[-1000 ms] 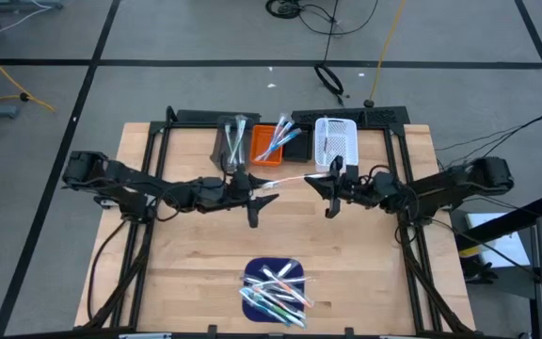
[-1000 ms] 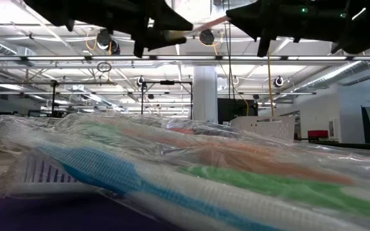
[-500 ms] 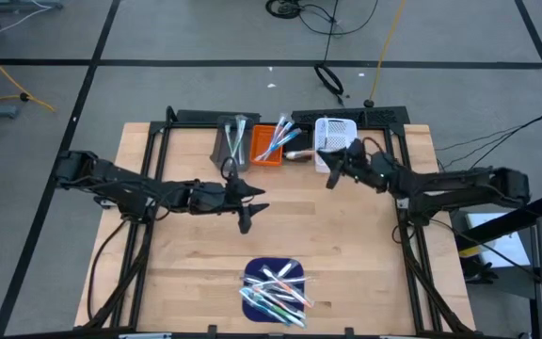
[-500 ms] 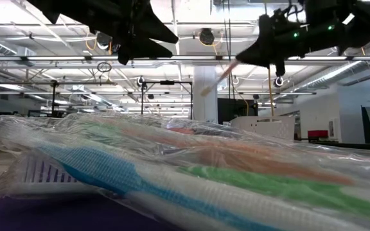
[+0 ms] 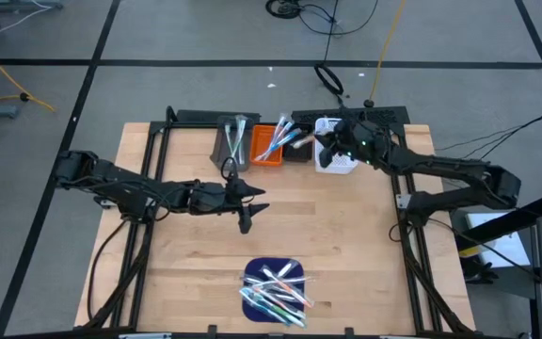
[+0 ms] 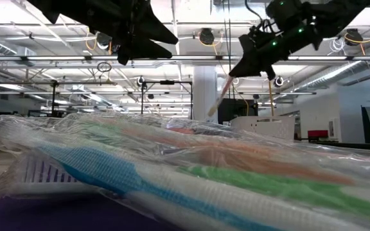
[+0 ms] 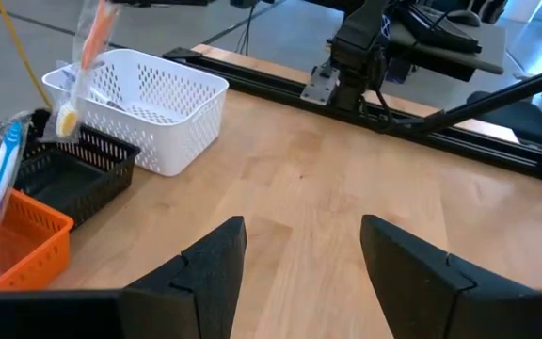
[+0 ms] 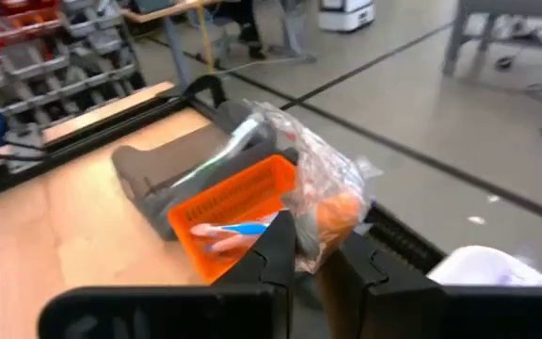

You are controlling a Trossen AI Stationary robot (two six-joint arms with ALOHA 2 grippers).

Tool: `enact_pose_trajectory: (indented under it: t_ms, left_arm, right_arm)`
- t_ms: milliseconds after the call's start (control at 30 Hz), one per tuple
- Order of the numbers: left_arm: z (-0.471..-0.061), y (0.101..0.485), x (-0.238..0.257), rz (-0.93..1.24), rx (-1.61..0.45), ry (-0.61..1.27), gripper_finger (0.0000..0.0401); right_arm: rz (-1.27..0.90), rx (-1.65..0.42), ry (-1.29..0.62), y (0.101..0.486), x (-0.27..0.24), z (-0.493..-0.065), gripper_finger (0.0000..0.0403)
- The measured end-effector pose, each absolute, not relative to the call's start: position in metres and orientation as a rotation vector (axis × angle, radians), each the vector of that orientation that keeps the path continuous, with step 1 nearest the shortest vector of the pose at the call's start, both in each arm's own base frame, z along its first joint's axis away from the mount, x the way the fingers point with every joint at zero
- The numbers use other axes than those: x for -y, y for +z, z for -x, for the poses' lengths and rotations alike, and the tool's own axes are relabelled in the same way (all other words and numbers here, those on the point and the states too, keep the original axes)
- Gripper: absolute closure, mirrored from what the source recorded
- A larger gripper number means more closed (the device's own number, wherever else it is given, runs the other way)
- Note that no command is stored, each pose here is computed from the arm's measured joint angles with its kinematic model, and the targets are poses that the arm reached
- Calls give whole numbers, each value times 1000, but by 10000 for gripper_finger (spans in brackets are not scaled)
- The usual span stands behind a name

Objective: Pick & Place Toothbrushes
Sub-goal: Put the orange toothbrush into the black bin

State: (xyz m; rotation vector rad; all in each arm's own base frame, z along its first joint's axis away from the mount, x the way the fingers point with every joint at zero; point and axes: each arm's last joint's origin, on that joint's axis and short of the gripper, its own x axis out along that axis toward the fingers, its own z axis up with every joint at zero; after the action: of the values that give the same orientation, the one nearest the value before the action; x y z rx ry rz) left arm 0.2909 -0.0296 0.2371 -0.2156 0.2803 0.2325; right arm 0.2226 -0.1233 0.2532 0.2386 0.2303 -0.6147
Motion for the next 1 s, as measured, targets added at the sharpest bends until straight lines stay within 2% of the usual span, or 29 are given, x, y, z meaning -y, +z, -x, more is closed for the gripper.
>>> enact_pose_trajectory:
  t_ms: [433, 1000]
  left_arm:
    - [-291, 237, 28, 192, -276, 274, 187]
    - [-290, 236, 28, 180, -285, 274, 187]
  right_arm:
    - [-332, -373, -529, 225, 179, -245, 385]
    - [-385, -481, -421, 219, 216, -272, 385]
